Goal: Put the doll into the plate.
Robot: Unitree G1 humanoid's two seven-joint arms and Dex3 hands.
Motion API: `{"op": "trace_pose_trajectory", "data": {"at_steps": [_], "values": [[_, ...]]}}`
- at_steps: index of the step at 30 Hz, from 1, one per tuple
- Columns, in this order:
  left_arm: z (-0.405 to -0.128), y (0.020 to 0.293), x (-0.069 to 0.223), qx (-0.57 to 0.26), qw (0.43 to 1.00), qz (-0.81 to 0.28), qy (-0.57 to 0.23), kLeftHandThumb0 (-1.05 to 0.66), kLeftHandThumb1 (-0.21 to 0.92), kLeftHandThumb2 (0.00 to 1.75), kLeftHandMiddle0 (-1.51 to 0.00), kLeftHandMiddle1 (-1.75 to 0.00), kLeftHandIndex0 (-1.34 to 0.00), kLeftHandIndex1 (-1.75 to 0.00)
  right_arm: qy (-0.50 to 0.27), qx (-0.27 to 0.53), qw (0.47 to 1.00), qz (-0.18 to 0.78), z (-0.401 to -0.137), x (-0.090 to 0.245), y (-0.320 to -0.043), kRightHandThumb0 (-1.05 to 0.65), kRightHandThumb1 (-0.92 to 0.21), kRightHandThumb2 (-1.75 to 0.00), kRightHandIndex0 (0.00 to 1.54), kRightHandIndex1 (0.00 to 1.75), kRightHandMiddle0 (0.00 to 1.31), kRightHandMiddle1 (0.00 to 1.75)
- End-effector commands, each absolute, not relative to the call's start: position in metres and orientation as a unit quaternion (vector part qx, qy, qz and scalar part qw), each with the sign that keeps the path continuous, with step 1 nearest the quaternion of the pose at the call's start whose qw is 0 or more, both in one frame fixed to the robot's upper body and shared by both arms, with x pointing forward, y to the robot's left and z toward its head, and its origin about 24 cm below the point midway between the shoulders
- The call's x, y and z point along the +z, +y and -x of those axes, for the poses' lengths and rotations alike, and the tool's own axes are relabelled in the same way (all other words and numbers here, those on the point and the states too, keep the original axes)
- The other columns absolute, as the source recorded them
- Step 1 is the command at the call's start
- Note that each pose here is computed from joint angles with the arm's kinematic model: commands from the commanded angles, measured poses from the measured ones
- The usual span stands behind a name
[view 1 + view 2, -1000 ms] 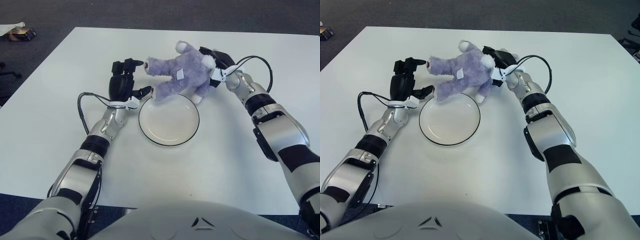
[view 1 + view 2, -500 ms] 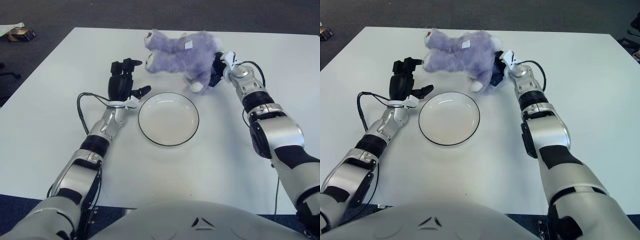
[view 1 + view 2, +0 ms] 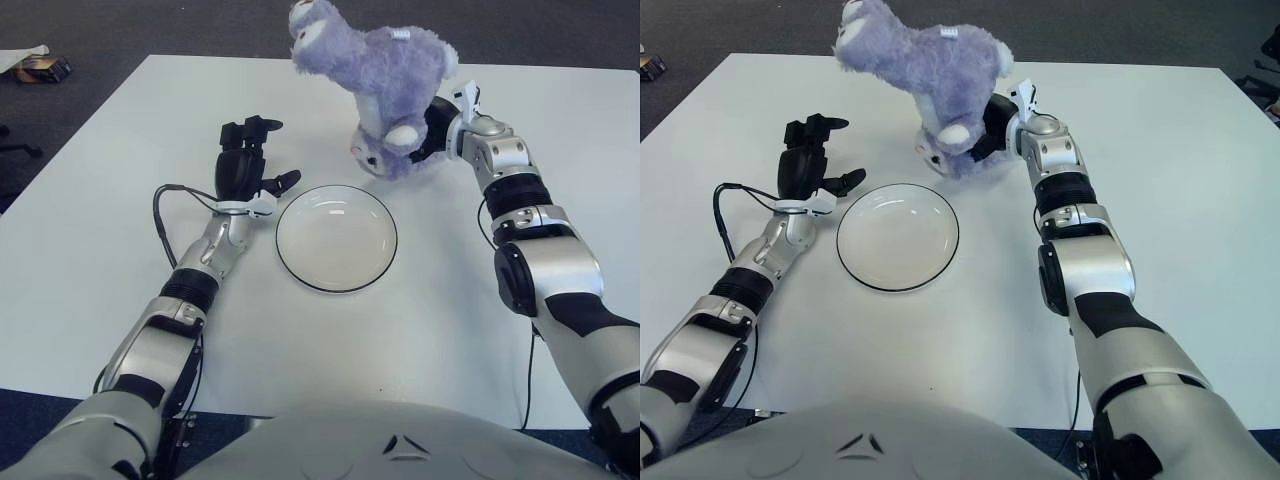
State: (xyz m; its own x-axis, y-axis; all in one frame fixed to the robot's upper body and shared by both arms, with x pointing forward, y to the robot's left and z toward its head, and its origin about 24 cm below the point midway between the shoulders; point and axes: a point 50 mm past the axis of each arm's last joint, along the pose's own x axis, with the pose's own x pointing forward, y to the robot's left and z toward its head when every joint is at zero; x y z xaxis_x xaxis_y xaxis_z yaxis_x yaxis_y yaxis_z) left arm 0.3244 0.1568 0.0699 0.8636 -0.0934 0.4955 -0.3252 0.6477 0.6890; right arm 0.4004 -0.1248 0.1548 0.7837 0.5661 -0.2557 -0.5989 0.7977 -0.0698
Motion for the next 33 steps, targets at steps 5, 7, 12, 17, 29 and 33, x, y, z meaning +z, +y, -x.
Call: {"op": "trace_pose_trajectory", "data": {"at_steps": [5,7,12,17,29,33], "values": [[-0.314,0.163,0.041,0.058,0.881,-0.425,-0.199,-0.53,0.64,0.82,-0.02,-1.15,0.00,-1.22,0.150,0.308,0.939,0.026,-0.395,0.156,-0.126,0.00,-0.19,-1.44,0.77,1.63,0.46,1.75],[-0.314,0.163,0.041,0.058,0.882,-0.425,-0.197,-0.52,0.63,0.83,-0.02,-1.14,0.00,-1.22,0.158,0.311,0.937,0.006,-0.394,0.157,-0.126,0.00,-0.21,-1.42,0.76,1.64,0.44,1.75],[-0.314,0.164,0.041,0.060,0.881,-0.424,-0.199,-0.49,0.60,0.87,-0.01,-1.14,0.00,-1.23,0.167,0.318,0.933,-0.020,-0.391,0.159,-0.125,0.00,-0.23,-1.39,0.75,1.62,0.42,1.75],[-0.314,0.164,0.041,0.062,0.881,-0.425,-0.199,-0.48,0.59,0.89,0.00,-1.14,0.00,-1.24,0.174,0.324,0.930,-0.023,-0.390,0.161,-0.125,0.00,-0.26,-1.35,0.74,1.61,0.40,1.75],[-0.314,0.167,0.040,0.061,0.883,-0.423,-0.195,-0.50,0.60,0.87,0.00,-1.15,0.00,-1.26,0.179,0.348,0.917,-0.082,-0.388,0.170,-0.124,0.00,-0.36,-1.20,0.72,1.49,0.35,1.75],[-0.315,0.168,0.040,0.061,0.883,-0.423,-0.193,-0.48,0.58,0.87,0.00,-1.14,0.00,-1.25,0.164,0.358,0.914,-0.098,-0.389,0.176,-0.121,0.00,-0.39,-1.13,0.72,1.42,0.35,1.75]]}}
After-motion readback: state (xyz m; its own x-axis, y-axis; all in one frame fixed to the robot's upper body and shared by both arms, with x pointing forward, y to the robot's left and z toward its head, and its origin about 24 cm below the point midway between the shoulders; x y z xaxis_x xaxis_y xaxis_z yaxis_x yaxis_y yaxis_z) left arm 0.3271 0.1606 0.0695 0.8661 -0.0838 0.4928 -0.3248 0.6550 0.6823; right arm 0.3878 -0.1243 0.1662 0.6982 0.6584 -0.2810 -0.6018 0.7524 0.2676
